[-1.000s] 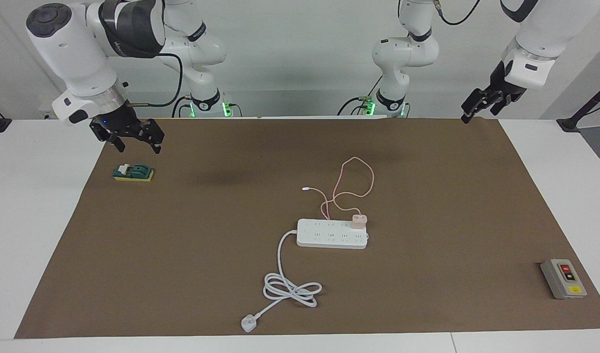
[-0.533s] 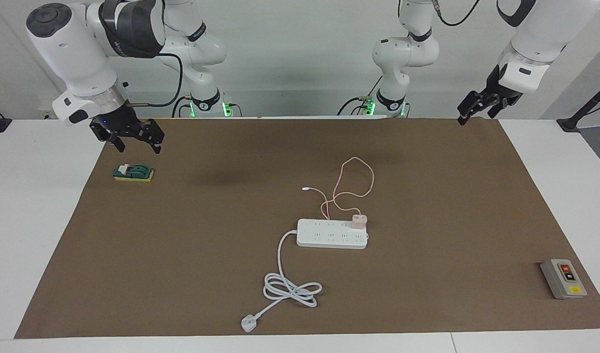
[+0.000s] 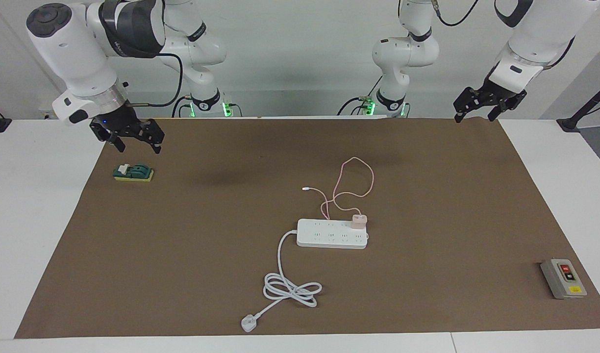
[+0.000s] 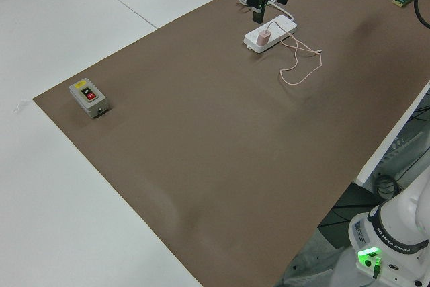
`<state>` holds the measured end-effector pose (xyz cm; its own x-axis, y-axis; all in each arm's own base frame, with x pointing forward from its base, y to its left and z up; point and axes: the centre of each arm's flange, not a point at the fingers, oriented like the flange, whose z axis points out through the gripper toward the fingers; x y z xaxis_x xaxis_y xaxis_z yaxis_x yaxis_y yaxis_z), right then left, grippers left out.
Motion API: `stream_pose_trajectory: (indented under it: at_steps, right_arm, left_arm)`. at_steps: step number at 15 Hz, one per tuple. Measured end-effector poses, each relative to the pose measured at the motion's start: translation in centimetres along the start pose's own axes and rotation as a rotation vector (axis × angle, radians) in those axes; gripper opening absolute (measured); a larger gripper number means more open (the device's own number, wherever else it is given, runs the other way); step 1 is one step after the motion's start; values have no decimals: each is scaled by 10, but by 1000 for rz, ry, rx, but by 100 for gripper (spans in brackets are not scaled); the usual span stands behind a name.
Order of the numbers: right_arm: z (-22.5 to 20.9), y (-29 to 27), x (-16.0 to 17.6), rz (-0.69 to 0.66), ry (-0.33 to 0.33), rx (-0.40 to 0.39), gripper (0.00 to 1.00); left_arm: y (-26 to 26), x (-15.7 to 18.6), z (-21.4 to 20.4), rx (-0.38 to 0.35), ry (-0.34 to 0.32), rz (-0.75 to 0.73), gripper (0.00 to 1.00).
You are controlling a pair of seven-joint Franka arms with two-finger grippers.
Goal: Plug charger into power strip
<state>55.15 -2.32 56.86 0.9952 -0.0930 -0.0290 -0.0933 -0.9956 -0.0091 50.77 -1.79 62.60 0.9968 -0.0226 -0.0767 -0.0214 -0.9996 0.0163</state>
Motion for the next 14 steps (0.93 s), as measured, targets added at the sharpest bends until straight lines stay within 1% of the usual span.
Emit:
stream_pose_trajectory:
  at_steps: [14]
  right_arm:
    - [0, 0, 0, 0, 0, 0, 100]
  left_arm:
    - [2, 0, 2, 0, -4, 17, 100]
